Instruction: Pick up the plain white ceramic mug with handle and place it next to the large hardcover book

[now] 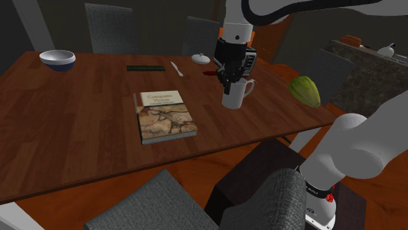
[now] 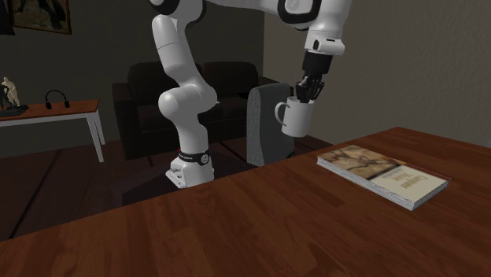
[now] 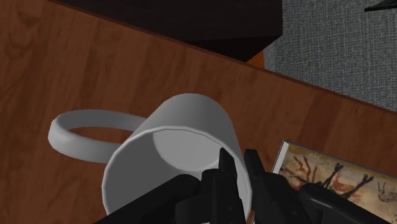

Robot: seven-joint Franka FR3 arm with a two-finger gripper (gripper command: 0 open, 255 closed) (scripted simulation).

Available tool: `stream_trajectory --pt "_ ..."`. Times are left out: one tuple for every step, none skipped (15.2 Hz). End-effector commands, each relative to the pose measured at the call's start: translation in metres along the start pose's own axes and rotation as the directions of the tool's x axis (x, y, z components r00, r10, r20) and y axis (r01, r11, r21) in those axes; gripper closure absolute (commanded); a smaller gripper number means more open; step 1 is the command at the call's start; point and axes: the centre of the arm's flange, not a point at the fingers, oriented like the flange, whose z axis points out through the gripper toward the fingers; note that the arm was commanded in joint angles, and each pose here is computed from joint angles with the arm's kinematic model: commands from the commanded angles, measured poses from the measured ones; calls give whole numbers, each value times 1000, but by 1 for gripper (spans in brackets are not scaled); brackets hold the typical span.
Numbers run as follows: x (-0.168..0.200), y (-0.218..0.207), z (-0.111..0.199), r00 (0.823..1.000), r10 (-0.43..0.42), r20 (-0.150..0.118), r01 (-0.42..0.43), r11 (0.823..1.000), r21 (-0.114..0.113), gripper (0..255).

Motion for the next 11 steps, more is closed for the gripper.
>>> stream_trajectory --pt "2 -1 10 1000 0 -1 0 1000 0 255" --pt "3 -1 15 1000 0 -1 0 1000 0 255" --pt "4 -1 20 1000 0 -1 0 1000 0 255" --pt "5 -1 25 1000 0 -1 0 1000 0 255" --pt "6 -1 31 1000 0 -1 0 1000 0 255" --pt "6 -2 36 1000 0 -1 0 1000 0 255" --pt "7 -2 41 1000 0 -1 0 1000 0 255" --pt "8 -2 46 1000 0 -1 0 1000 0 255" --pt "9 -2 51 1000 0 -1 0 1000 0 255" --pt "10 -2 57 1000 0 -1 0 1000 0 255" --pt "11 -2 62 1000 0 -1 0 1000 0 255"
